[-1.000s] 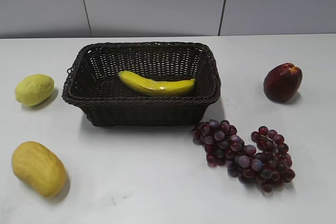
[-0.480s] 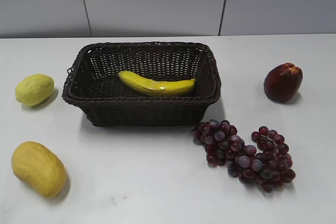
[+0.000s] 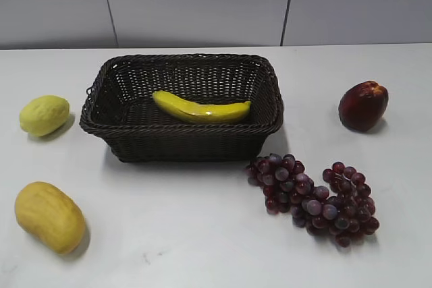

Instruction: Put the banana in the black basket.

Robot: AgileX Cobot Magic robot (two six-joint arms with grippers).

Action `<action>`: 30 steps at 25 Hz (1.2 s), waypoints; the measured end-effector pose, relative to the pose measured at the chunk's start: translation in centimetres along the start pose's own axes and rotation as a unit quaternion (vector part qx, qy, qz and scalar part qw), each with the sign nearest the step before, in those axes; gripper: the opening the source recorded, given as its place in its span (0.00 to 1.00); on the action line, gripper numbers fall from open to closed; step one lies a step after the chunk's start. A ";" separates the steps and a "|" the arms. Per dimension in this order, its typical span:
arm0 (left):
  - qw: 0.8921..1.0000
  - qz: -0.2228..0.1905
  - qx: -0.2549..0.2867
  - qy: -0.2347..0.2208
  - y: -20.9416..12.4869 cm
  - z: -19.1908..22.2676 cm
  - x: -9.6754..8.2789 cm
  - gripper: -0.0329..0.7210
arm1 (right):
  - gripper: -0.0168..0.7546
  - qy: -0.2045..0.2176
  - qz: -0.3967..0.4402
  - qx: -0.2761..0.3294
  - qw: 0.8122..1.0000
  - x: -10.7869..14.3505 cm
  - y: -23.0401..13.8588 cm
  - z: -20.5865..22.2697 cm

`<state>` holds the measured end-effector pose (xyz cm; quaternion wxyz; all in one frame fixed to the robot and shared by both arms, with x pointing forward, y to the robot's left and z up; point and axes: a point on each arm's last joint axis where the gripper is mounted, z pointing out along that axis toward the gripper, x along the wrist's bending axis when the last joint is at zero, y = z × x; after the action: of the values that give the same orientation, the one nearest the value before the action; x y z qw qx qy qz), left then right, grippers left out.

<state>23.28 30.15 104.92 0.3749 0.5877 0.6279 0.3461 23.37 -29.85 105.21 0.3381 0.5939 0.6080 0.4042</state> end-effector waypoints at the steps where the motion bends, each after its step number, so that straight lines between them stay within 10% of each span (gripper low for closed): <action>1: 1.000 -0.003 -0.001 0.005 0.0 0.0 0.0 0.67 | 0.76 0.000 0.000 0.000 1.000 0.0 0.0 0.0; 30: 1.000 -0.005 -0.002 0.008 0.0 0.0 0.0 0.64 | 0.76 0.000 0.000 0.000 1.000 0.0 0.0 0.0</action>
<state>23.25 30.13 104.92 0.3722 0.5814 0.6331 0.3502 23.37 -29.85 105.21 0.3381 0.5939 0.6080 0.4042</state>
